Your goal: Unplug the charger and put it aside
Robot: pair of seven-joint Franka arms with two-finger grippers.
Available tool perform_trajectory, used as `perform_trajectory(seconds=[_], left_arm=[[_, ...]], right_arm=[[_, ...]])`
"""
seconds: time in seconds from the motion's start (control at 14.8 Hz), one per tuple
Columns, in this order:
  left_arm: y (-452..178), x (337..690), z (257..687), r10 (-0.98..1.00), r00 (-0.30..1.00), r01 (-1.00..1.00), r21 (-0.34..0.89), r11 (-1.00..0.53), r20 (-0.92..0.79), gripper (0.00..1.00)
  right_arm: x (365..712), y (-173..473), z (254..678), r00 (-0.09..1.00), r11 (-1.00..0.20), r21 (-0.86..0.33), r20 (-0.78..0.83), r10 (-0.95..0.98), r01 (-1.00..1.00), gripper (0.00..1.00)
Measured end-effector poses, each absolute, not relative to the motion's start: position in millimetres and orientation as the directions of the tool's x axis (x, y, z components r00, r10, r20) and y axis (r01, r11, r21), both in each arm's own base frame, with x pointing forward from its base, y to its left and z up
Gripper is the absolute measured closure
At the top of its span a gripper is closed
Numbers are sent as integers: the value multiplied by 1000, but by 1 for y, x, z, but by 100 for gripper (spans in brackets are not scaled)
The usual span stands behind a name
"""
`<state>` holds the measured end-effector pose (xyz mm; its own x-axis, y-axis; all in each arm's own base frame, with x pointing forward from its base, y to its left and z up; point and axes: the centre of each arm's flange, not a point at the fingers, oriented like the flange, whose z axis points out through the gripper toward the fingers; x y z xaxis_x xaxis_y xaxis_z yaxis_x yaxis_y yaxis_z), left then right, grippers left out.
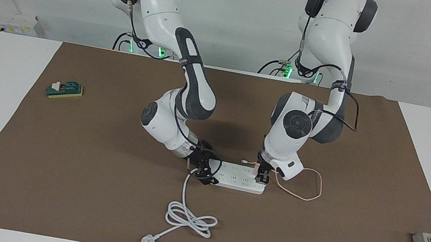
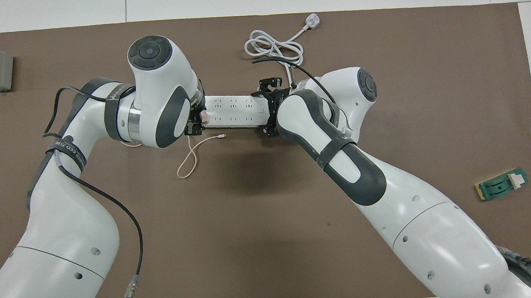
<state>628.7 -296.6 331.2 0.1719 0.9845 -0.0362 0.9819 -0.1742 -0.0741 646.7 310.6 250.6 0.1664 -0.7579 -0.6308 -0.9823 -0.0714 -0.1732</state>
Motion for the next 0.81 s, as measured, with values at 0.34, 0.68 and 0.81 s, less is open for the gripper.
perform_trajectory(seconds=[0.34, 0.68, 0.81], left_arm=[[-303, 626, 332, 979, 202, 978, -60, -201, 2, 68], [-303, 626, 332, 979, 203, 978, -60, -202, 3, 68], [-303, 626, 332, 979, 203, 978, -60, -202, 3, 68]], right_arm=[[647, 310, 250, 167, -71, -173, -631, -757, -982, 4], [647, 310, 250, 167, -71, -173, -631, -757, -982, 4], [647, 310, 250, 167, -71, -173, -631, -757, -982, 4]])
